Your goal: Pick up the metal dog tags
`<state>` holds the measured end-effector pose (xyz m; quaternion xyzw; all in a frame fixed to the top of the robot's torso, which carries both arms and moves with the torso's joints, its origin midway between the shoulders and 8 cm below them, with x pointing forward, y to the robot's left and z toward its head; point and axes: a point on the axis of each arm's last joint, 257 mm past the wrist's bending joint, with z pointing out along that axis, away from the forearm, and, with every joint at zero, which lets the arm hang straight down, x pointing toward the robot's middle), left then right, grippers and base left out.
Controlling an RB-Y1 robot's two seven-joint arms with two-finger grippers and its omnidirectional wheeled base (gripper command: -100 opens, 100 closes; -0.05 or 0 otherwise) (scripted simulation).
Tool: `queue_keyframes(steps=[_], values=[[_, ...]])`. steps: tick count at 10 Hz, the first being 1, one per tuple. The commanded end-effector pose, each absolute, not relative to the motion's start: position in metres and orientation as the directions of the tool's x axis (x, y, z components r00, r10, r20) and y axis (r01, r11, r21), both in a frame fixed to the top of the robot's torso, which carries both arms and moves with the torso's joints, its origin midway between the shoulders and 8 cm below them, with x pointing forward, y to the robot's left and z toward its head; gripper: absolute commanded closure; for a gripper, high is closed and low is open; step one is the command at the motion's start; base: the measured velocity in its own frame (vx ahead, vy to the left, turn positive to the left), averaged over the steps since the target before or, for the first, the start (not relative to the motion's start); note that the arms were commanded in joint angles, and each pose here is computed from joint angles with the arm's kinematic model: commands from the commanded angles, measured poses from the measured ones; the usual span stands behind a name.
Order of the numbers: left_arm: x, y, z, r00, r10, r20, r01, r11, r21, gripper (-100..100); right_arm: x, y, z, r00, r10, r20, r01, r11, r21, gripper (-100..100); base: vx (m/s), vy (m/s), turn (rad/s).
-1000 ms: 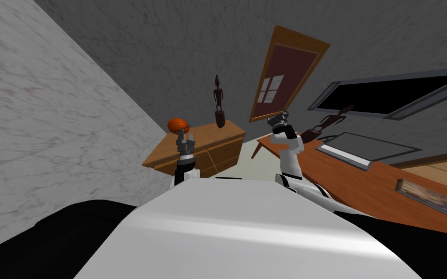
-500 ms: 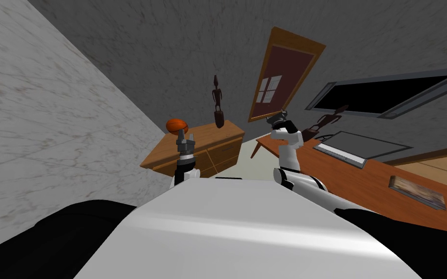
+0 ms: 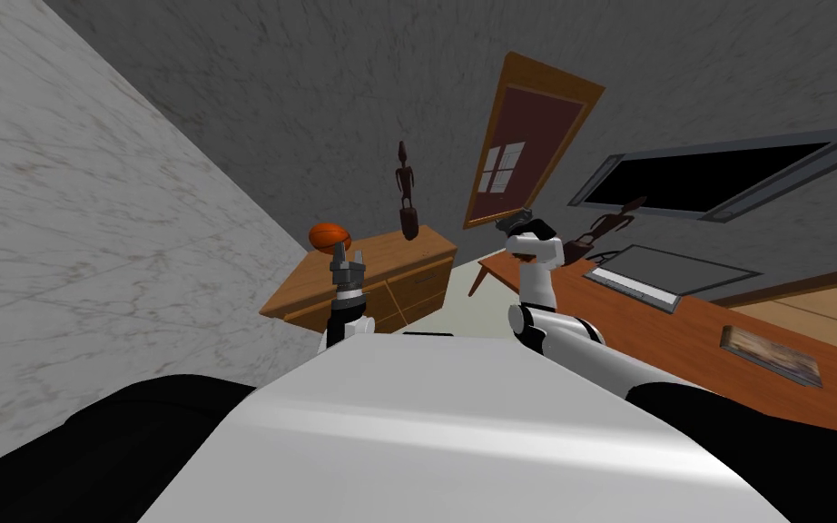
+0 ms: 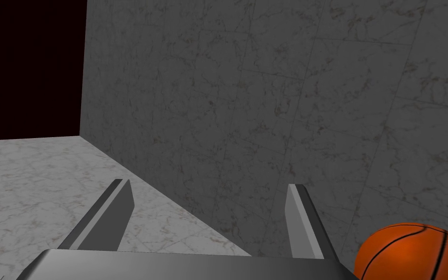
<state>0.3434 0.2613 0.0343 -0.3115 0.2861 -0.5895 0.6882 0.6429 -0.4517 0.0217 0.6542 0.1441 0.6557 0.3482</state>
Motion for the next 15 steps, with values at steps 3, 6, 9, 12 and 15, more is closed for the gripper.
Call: queue_keyframes(steps=[3, 6, 9, 12, 15], values=[[0.343, 0.261, 0.034, 0.141, -0.99, -0.027, 0.633, 0.111, -0.766, 0, 0.658, -0.45, 0.01, 0.141, 0.558, 0.818, -0.219, -0.788, 0.575, -100, 0.003, -0.001, -0.019], [0.343, 0.261, 0.034, 0.141, -0.99, -0.027, 0.633, 0.111, -0.766, 0, 0.67, -0.444, 0.0, 0.181, 0.471, 0.864, -0.176, -0.848, 0.499, -100, 0.003, 0.0, -0.017], [0.343, 0.261, 0.034, 0.141, -0.99, -0.027, 0.633, 0.111, -0.766, 0, 0.682, -0.433, -0.011, 0.228, 0.382, 0.896, -0.133, -0.899, 0.417, -100, 0.004, 0.001, -0.012], [0.343, 0.261, 0.034, 0.141, -0.99, -0.027, 0.633, 0.111, -0.766, 0, 0.691, -0.418, -0.023, 0.281, 0.294, 0.914, -0.09, -0.94, 0.33, -100, 0.006, 0.003, -0.006], [0.343, 0.261, 0.034, 0.141, -0.99, -0.027, 0.633, 0.111, -0.766, 0, 0.697, -0.4, -0.036, 0.34, 0.211, 0.916, -0.049, -0.969, 0.241, -100, 0.006, 0.003, -0.001]])
